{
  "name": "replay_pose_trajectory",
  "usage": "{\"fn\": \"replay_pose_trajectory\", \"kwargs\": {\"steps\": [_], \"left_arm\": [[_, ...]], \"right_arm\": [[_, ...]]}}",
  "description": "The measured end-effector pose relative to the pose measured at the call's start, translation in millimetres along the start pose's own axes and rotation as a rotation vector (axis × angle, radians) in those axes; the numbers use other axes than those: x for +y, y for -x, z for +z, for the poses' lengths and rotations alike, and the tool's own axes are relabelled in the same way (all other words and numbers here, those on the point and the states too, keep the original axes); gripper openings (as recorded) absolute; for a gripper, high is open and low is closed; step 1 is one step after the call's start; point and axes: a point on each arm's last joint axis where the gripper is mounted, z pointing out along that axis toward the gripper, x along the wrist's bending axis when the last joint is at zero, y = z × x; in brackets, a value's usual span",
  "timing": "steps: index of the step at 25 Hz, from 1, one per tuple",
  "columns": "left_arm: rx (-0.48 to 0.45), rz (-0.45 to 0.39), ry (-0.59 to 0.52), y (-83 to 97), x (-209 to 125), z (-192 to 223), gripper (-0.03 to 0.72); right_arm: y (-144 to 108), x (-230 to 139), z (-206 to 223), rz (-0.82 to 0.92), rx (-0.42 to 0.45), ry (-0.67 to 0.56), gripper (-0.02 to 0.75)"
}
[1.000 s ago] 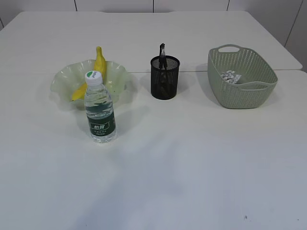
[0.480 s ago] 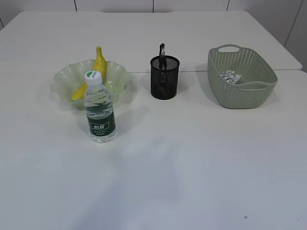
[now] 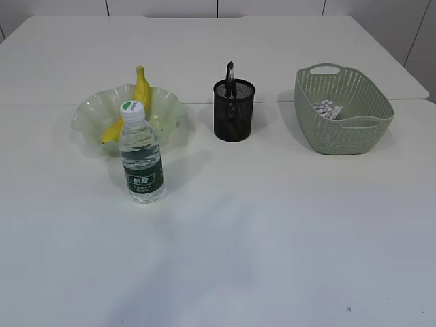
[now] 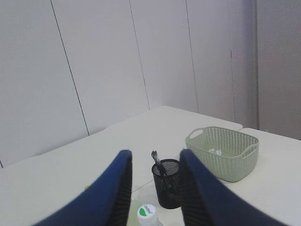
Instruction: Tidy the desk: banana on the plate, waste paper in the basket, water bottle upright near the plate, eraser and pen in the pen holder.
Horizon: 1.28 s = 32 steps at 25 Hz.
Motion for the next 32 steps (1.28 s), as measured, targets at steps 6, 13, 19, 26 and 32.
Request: {"fn": "replay_pose_trajectory", "kwargs": {"steps": [6, 13, 19, 26, 32], "left_arm": [[0.000, 0.002, 0.000, 0.0, 0.0, 0.0, 0.236], [0.076, 0.009, -0.008, -8.6, -0.8, -1.0, 0.236], [0.194, 0.007, 0.011, -19.3, 2.9, -15.4, 0.236], [0.282, -0.013, -0.055, -24.3, -1.8, -29.2, 0.236], [0.321, -0.019, -0.114, -21.0, -5.8, -44.4, 0.236]], "right_arm": [[0.0, 0.0, 0.0, 0.000, 0.000, 0.000, 0.249], [0.0, 0.0, 0.0, 0.000, 0.000, 0.000, 0.248], [0.0, 0.0, 0.0, 0.000, 0.000, 0.000, 0.247], [0.0, 0.0, 0.0, 0.000, 0.000, 0.000, 0.246], [0.0, 0.0, 0.0, 0.000, 0.000, 0.000, 0.246]]}}
